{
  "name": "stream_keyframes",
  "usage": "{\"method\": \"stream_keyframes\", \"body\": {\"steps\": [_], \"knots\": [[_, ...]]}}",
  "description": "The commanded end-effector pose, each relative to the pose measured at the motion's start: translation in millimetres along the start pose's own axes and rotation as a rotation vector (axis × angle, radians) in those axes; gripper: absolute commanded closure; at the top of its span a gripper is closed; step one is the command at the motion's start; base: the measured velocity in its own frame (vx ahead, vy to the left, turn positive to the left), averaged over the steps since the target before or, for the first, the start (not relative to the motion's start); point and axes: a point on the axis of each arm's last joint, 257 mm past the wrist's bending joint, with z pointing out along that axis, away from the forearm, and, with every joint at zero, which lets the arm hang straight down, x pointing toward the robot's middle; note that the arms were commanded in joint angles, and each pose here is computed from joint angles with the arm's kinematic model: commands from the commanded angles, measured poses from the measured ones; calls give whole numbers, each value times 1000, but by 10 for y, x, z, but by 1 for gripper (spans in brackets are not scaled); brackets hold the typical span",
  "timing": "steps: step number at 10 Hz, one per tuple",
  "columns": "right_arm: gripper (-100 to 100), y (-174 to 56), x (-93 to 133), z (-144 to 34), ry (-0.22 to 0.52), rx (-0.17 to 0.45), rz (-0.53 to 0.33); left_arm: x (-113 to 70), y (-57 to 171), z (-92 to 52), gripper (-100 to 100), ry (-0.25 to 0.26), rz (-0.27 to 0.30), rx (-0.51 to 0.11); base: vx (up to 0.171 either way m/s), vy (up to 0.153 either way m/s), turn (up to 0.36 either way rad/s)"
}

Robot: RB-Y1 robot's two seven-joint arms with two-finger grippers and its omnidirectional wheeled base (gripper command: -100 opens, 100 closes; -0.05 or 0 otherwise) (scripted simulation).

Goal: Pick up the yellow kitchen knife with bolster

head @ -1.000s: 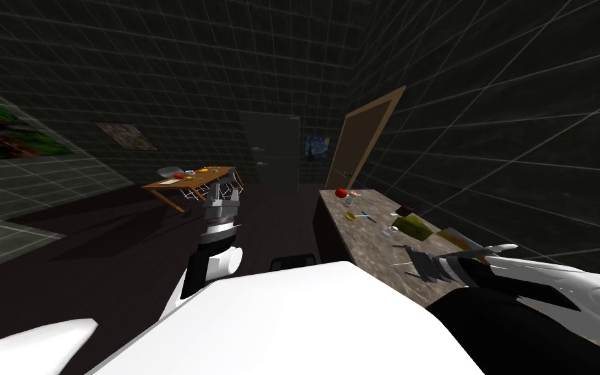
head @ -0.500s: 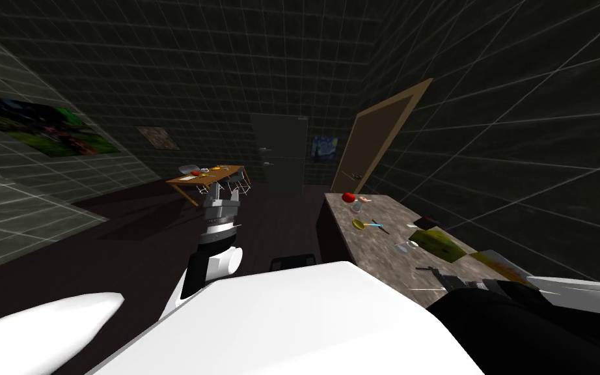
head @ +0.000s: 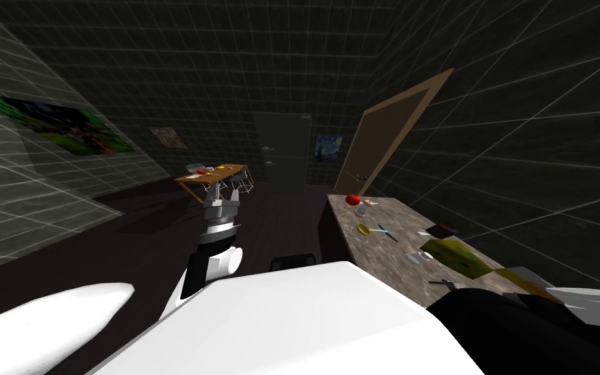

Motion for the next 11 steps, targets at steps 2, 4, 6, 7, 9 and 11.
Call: {"method": "stream_keyframes", "body": {"steps": [2, 4, 6, 7, 9, 11], "knots": [[-100, -206, -57, 80, -30, 40, 22, 1, -1, 2, 0, 0, 0, 0, -168, -53, 286], [-100, -264, -60, 96, -25, 18, 24, 0, 0, 0, 0, 0, 0, 0, -27, 17, 36], [-100, -510, -127, 169, -55, 62, 39, 1, 0, 1, 0, 0, 0, 0, -74, 75, 243], [-100, -596, -136, 175, -52, 60, 34, 1, 0, 1, 0, 0, 0, 0, -56, 57, 184], [-100, -522, -111, 180, -43, 31, 66, 0, 0, 0, 0, 0, 0, 0, -11, 11, 35], [-100, -522, -111, 180, -43, 31, 66, 0, 0, 0, 0, 0, 0, 0, 10, -14, -49]]}}
